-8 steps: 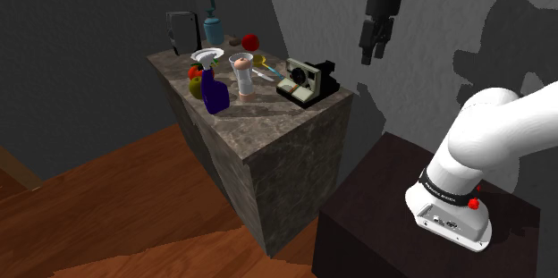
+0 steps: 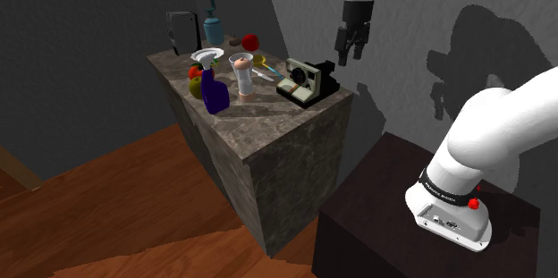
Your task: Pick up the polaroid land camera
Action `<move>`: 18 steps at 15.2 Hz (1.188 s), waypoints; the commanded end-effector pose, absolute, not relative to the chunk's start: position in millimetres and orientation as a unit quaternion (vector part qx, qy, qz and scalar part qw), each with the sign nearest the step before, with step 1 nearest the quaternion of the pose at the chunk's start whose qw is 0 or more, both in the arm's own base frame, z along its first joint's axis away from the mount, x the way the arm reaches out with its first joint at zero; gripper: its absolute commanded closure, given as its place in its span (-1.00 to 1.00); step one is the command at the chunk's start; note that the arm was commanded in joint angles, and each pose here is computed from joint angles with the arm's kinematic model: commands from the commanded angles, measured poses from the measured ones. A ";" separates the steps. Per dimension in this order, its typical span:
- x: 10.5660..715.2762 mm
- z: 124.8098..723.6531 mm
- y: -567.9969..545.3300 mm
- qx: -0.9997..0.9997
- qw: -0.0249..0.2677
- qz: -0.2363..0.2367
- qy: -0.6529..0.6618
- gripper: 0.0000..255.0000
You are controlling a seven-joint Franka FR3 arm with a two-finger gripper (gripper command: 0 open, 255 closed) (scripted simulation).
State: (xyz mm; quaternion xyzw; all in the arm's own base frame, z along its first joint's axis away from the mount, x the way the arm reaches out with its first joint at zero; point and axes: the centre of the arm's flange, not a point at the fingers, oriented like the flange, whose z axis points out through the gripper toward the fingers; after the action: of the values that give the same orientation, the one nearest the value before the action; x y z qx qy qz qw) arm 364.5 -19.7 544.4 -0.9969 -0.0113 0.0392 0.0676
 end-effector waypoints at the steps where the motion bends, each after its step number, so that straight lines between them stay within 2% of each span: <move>1: 389.8 536.4 -23.3 -0.997 0.063 0.036 -0.005 -1.00; 18: 586.8 470.8 -72.4 -0.999 0.022 0.011 0.048 -1.00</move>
State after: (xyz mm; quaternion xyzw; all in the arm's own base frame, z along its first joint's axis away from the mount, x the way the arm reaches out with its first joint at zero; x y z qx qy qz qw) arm 573.9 -65.7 475.7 -0.9986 0.0445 0.0130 0.0251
